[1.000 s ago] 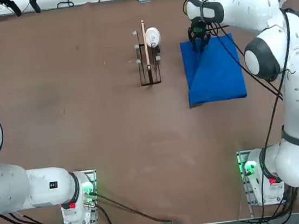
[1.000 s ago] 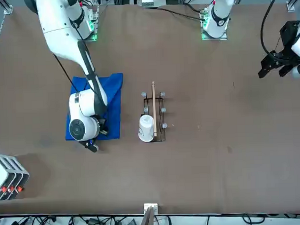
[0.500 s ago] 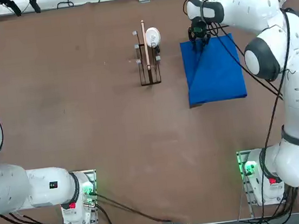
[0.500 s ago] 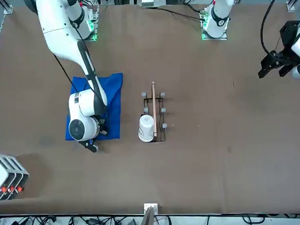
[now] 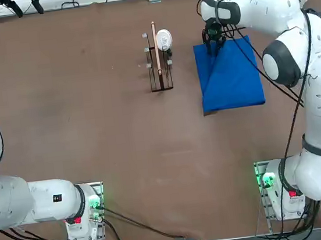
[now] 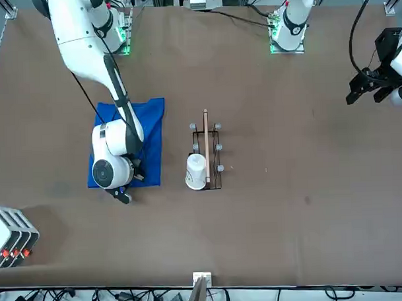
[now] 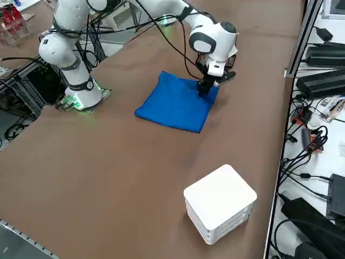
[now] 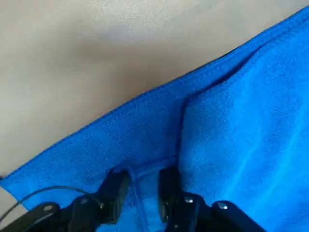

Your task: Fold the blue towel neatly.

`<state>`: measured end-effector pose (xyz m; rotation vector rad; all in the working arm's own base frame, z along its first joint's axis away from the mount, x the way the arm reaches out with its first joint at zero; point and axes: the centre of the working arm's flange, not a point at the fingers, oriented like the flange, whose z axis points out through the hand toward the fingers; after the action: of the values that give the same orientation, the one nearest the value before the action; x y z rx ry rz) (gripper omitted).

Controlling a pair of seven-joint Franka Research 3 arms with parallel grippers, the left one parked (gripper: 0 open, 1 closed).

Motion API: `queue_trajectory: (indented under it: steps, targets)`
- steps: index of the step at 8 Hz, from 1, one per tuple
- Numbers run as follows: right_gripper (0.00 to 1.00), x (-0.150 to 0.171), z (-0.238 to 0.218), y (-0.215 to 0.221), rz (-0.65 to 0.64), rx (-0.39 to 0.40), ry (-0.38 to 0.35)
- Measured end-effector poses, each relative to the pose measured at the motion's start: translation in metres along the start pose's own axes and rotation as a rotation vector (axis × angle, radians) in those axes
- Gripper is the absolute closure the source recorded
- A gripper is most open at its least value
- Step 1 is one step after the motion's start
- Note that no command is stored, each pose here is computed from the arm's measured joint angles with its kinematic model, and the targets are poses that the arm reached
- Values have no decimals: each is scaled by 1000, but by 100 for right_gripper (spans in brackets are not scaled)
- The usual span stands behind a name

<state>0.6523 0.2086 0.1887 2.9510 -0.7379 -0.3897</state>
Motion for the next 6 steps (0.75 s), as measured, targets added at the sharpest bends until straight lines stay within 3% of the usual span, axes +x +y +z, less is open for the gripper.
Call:
queue_trajectory:
  steps: [6]
  targets:
    - [75, 0, -1, 0, 0, 2, 1]
